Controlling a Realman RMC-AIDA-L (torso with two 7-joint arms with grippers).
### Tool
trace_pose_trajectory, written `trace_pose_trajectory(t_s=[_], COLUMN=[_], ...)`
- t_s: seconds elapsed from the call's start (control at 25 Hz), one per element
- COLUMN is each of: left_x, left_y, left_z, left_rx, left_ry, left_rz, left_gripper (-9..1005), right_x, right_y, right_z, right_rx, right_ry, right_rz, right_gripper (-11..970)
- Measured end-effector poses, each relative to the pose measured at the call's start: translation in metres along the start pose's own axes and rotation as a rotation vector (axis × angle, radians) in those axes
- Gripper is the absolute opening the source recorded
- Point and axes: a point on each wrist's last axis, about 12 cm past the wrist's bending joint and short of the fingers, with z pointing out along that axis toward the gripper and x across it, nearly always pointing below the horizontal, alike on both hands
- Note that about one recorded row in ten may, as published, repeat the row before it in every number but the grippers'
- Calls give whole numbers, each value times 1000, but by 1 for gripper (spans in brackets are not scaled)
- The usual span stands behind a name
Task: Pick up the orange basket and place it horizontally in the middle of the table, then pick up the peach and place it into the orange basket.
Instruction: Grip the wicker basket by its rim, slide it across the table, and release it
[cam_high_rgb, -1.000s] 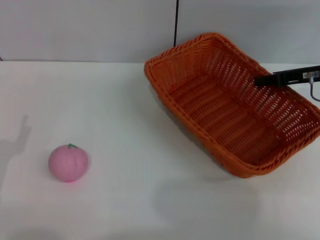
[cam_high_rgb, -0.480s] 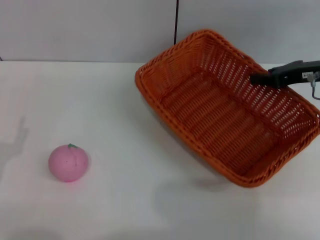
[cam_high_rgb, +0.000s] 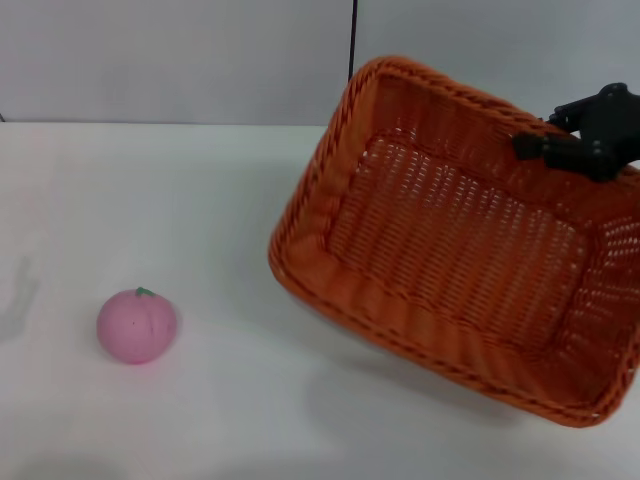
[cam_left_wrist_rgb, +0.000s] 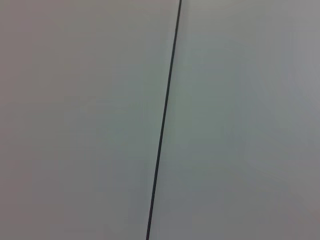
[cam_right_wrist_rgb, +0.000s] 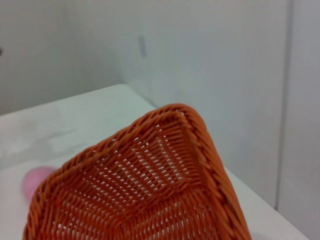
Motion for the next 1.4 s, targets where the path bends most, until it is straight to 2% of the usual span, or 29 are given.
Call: trace_pose_trajectory(t_s=[0.24,0.48,0.76,0.8,1.0,1.16,1.2,1.4], left_x=[-7,-11,-14,-16,-17,-18,-19,-20], left_y=[1,0,-1,-2,-3,-4,-4,-5], left_z=[-9,-19,-30,-33,-38,-43,-46,-49], left_rx=[4,4,12,15,16,15,11,5], left_ry=[-31,-34,-30,-30,-28,-21,-20,-18], left_rz=[11,15,15,13,12,8,8,5], left_gripper=[767,765,762,761,759,758,757,755], right_x=[-10,-19,-26,-28,-29,-32,-34,-38], right_y=[-1,-3,3,7,8,5,4,4], right_z=[-4,3,39,53,76,79,80,81], right_rx=[-45,-49,-89,-108,-85,-53,-44,-49], right_ry=[35,40,122,168,270,280,274,259], right_rz=[-103,-223,-356,-387,-466,-516,-557,-647], right_gripper=[157,157,158,157,156,158,158,157])
